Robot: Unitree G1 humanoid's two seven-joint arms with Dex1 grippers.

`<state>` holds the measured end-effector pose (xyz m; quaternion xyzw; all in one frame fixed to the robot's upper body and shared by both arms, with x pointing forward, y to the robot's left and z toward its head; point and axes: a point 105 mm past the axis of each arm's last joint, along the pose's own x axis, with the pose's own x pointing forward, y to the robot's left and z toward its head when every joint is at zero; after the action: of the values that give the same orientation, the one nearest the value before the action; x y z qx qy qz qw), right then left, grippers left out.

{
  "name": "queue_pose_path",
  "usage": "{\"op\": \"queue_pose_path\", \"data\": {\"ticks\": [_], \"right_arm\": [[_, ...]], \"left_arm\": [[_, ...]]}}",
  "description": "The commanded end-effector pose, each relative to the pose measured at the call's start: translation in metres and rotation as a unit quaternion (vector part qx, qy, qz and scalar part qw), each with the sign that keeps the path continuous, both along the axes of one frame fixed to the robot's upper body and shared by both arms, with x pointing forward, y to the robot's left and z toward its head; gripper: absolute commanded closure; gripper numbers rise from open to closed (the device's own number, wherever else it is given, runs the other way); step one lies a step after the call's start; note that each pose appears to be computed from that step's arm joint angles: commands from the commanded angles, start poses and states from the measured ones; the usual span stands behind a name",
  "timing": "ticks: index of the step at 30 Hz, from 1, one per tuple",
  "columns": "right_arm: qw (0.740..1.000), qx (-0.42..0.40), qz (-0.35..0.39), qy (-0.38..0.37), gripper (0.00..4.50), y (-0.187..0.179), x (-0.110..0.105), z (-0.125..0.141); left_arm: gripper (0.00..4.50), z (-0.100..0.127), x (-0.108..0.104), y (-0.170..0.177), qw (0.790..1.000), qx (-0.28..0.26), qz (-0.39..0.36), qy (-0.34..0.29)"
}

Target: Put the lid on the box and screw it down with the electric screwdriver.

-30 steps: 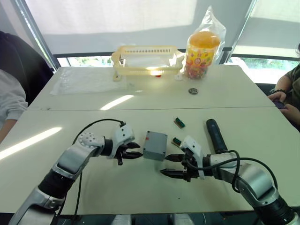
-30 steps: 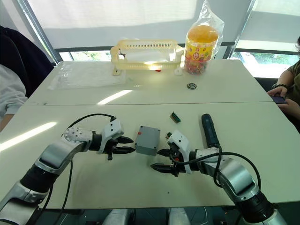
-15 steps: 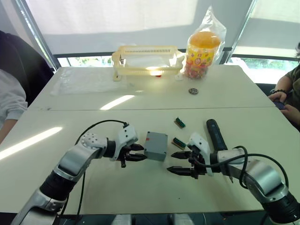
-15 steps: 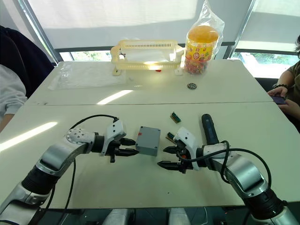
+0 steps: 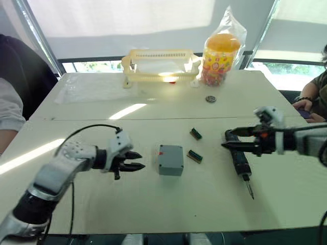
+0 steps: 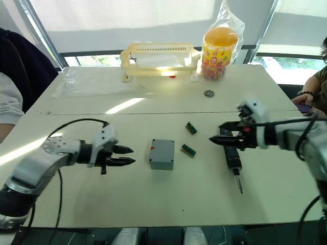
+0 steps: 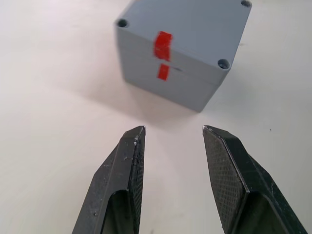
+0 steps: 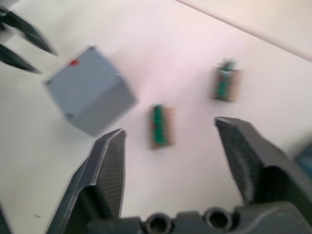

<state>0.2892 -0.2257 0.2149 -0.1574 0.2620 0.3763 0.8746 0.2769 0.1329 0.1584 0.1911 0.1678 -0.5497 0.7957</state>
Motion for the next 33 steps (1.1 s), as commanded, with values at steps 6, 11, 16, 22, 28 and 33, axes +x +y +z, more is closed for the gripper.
{"op": "queue_pose_path", "data": {"ticks": [6, 11, 16, 22, 28, 33], "right_arm": [[0.968, -0.023, -0.153, 0.196, 0.06, -0.049, 0.003, -0.025], [0.932, -0.002, -0.212, 0.293, 0.06, -0.047, 0.005, -0.044], [0.918, -0.005, -0.217, 0.332, 0.06, -0.037, 0.009, -0.049], [0.908, -0.034, -0.222, 0.355, 0.06, -0.038, 0.005, -0.064], [0.902, -0.078, -0.231, 0.356, 0.06, -0.035, 0.01, -0.082], [0.901, -0.101, -0.229, 0.356, 0.59, -0.026, 0.017, -0.094]], "left_arm": [[2.63, 0.039, -0.041, -0.034, 0.994, -0.029, -0.103, -0.032], [2.63, 0.03, -0.044, -0.044, 0.994, -0.037, -0.099, -0.029], [2.63, 0.019, -0.048, -0.047, 0.995, -0.038, -0.089, -0.022], [2.63, 0.017, -0.048, -0.05, 0.996, -0.042, -0.081, -0.024], [2.63, 0.01, -0.046, -0.05, 0.997, -0.044, -0.064, -0.025], [2.63, 0.005, -0.046, -0.054, 0.997, -0.048, -0.06, -0.024]]}}
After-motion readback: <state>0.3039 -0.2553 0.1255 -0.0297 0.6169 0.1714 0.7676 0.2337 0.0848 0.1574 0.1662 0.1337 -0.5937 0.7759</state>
